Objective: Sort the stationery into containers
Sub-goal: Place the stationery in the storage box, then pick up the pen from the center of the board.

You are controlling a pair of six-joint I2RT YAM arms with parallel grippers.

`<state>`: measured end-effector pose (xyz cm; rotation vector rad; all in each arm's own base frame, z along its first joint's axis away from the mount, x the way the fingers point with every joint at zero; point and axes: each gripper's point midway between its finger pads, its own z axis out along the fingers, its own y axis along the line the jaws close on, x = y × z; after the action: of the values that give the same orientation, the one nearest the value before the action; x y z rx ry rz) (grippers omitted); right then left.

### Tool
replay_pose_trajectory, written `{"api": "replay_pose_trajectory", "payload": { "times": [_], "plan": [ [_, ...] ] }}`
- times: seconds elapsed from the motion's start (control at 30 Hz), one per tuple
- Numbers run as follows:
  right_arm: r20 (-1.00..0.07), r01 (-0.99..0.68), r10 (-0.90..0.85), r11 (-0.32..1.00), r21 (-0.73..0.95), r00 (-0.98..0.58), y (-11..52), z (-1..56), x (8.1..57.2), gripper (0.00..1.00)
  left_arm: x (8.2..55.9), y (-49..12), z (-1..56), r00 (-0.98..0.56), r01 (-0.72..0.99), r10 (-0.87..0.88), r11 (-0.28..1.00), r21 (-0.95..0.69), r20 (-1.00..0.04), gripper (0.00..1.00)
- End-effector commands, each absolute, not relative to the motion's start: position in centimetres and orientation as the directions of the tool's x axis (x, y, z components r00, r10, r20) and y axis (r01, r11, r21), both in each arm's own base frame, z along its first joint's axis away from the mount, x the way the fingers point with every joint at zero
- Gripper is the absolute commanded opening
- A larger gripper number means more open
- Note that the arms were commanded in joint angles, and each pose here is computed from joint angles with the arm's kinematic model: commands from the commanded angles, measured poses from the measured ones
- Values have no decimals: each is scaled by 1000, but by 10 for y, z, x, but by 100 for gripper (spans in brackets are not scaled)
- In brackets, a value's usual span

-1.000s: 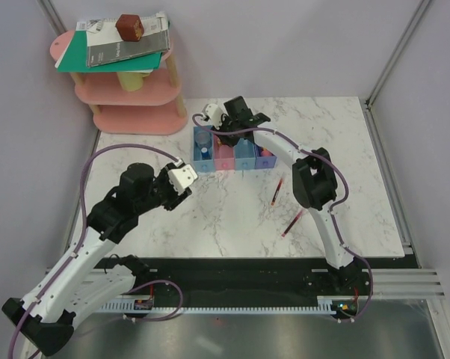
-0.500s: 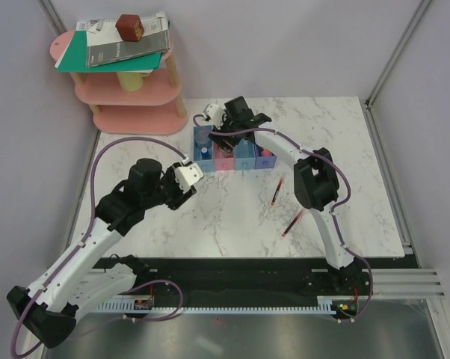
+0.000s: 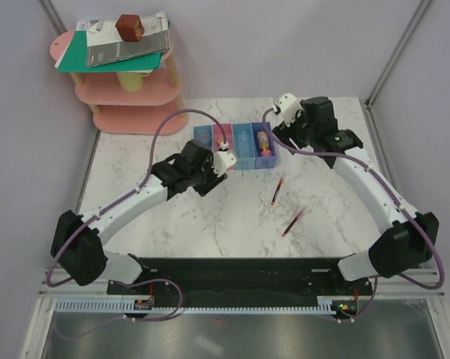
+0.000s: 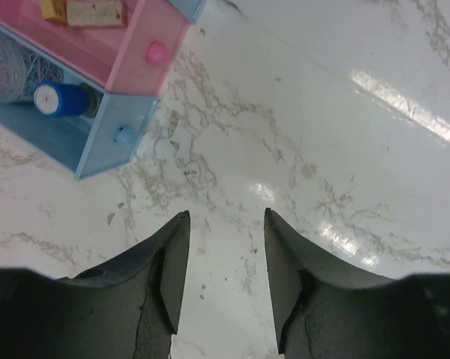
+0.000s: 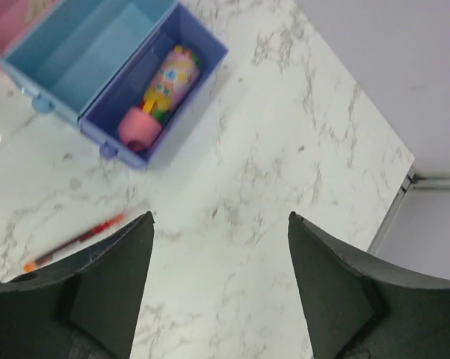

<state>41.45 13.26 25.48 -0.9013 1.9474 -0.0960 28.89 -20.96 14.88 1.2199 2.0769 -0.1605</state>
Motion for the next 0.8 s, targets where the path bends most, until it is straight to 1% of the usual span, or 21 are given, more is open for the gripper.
{"api": "replay_pose_trajectory", "payload": {
  "times": [0.0,0.1,0.13,0.17,0.2,0.23,0.27,0.37,0.5,0.6,0.63,0.67,0.77],
  "plan": [
    [-616,-612,-710,666,-427,-343,112,214,363,80,308,-268,162,-323,764,651,607,217,-687,51],
    [-608,-601,-700,683,-415,-375,99,207,342,80,311,-311,170,-328,772,615,612,171,-717,52],
    [-610,-595,-692,692,-408,-386,98,205,338,80,312,-323,153,-353,779,629,607,154,-693,52],
    [-614,-582,-680,706,-403,-401,93,204,334,80,316,-339,163,-345,779,609,610,144,-714,52],
    [-616,-568,-662,726,-388,-426,89,198,326,80,309,-354,162,-341,785,609,604,139,-716,52],
    [-619,-555,-650,739,-382,-440,85,195,323,80,309,-365,146,-351,791,628,596,138,-694,52],
    [-621,-546,-642,748,-378,-450,82,192,320,80,310,-378,152,-337,795,622,590,139,-707,52],
    [-634,-481,-583,803,-353,-508,65,182,310,80,304,-407,133,-333,807,648,572,148,-685,52],
    [-638,-462,-537,834,-302,-552,55,164,290,80,298,-429,101,-371,812,667,570,122,-646,52],
    [-617,-517,-542,821,-242,-571,60,150,268,80,297,-438,76,-394,814,681,571,110,-617,52],
    [-633,-524,-531,822,-223,-563,60,153,266,80,299,-442,74,-396,812,678,573,108,-619,52],
    [-645,-514,-530,824,-238,-550,57,158,266,80,299,-443,62,-407,811,687,575,107,-602,52],
    [-650,-491,-535,827,-274,-540,49,167,268,79,302,-448,52,-411,809,692,577,113,-593,53]
  ]
}}
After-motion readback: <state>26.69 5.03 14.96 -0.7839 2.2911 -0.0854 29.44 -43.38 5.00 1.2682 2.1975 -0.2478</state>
